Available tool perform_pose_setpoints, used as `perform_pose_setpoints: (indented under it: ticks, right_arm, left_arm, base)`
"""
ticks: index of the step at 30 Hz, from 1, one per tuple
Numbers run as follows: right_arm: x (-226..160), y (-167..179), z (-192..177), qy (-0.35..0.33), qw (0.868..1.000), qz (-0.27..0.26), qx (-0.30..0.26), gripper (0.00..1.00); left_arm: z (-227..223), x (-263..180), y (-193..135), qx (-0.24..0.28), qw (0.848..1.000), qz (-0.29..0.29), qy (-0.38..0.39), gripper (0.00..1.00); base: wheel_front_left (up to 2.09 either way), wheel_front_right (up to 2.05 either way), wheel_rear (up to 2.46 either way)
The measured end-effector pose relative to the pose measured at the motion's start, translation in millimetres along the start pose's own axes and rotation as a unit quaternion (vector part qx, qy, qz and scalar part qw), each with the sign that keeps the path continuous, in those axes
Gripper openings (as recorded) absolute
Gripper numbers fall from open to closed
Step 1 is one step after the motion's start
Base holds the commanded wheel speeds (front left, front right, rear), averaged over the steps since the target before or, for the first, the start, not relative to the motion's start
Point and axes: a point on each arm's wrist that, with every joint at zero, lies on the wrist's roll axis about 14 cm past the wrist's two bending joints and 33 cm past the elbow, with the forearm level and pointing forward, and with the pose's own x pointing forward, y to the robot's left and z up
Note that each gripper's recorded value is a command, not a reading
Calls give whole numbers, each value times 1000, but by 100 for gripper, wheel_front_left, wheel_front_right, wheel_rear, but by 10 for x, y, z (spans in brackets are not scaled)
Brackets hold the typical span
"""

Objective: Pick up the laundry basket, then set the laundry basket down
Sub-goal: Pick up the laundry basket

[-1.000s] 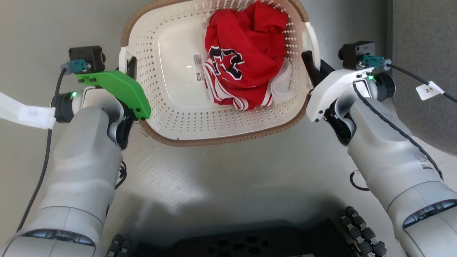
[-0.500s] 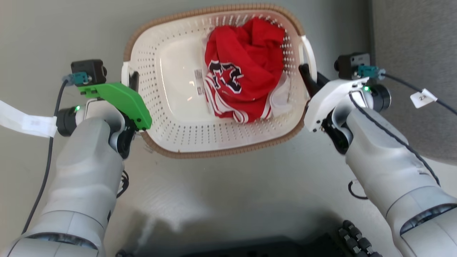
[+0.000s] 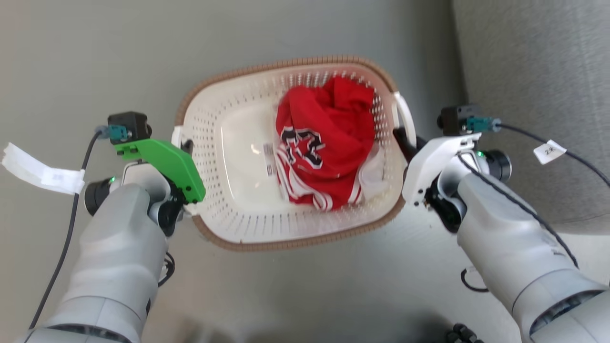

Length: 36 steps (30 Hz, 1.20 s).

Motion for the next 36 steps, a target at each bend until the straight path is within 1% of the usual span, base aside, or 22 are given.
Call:
perform_pose_setpoints:
  ticks: [6,12,25,32,36]
  right_arm:
    - [-227,80,28,10,1000,0,2,0]
    - [-402,157,117,6,1000,3,4,0]
    - [-832,354,42,29,1000,11,6,0]
    - [-1051,436,-105,51,998,14,28,0]
    - [-1154,469,-62,50,998,17,43,0]
  left_arm:
    - [-4,-228,-95,-5,1000,-1,13,0]
    - [66,-424,-180,-3,1000,-3,6,0]
    - [-73,-895,-279,-16,1000,-2,20,0]
    - [-175,-1108,-335,-17,999,-4,32,0]
    - [-129,-1209,-404,-17,999,-10,28,0]
  base:
    - [0,0,0]
    - [0,0,0]
    - [0,0,0]
    - [0,0,0]
    - [0,0,0]
